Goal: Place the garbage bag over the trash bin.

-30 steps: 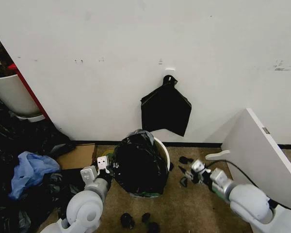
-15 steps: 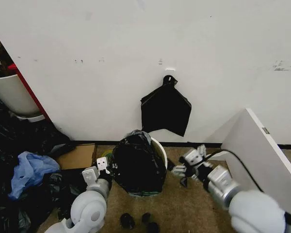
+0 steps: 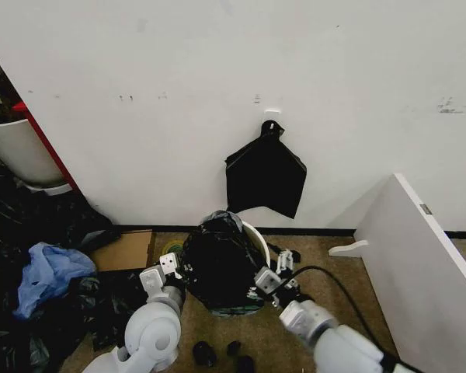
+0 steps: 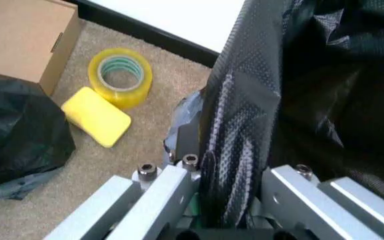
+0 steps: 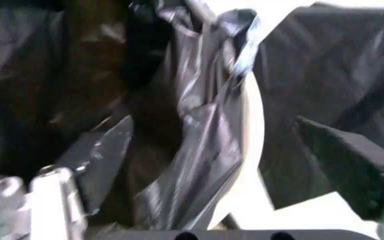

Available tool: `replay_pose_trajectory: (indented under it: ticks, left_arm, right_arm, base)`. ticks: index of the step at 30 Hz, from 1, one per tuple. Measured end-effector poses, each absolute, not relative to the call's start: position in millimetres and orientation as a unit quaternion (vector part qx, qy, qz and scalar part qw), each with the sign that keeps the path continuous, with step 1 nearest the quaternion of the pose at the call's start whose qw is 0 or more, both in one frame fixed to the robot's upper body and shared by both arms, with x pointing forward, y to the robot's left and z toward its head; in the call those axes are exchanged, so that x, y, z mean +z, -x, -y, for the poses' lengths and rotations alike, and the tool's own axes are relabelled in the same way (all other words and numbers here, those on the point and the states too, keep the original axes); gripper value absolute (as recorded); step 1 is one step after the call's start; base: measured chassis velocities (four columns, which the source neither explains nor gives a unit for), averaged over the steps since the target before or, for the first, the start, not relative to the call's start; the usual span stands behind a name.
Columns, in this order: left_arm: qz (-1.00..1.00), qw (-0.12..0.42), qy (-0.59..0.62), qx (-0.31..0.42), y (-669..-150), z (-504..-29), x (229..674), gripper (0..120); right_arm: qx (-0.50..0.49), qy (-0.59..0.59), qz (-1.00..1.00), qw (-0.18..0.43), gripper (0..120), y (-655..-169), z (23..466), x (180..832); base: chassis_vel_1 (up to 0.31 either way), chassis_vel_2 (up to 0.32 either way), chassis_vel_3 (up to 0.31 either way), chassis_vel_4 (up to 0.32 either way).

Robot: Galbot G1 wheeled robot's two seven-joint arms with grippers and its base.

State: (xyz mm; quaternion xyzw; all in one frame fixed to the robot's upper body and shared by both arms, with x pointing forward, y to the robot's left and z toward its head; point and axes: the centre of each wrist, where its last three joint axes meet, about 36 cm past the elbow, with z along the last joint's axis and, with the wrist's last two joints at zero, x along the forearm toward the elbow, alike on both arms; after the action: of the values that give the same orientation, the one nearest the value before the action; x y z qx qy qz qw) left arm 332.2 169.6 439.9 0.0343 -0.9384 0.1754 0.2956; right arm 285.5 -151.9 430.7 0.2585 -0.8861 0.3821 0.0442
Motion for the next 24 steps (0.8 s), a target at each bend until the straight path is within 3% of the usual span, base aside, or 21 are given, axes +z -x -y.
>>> replay_pose_trajectory:
  ticks: [9, 18, 19, 24]
  left_arm:
    - [0.937, 0.300, -0.035, 0.178, -332, -168, 437, 1]
    - [0.936, 0.301, -0.033, 0.182, -332, -167, 437, 1]
    - [0.936, 0.301, -0.032, 0.182, -332, -167, 437, 1]
    - [0.936, 0.300, -0.031, 0.184, -331, -167, 437, 1]
  right_arm:
    - [0.448, -0.235, 0.863, 0.006, 56, -290, 148, 415]
    - [0.440, -0.256, 0.859, 0.057, 25, -281, 143, 411]
    - [0.445, -0.254, 0.857, 0.060, 16, -283, 144, 409]
    - [0.458, -0.242, 0.853, 0.062, 28, -285, 145, 406]
  base:
    - [0.000, 0.000, 0.000, 0.000]
    - [0.000, 0.000, 0.000, 0.000]
    - [0.000, 0.000, 0.000, 0.000]
    - [0.000, 0.000, 0.000, 0.000]
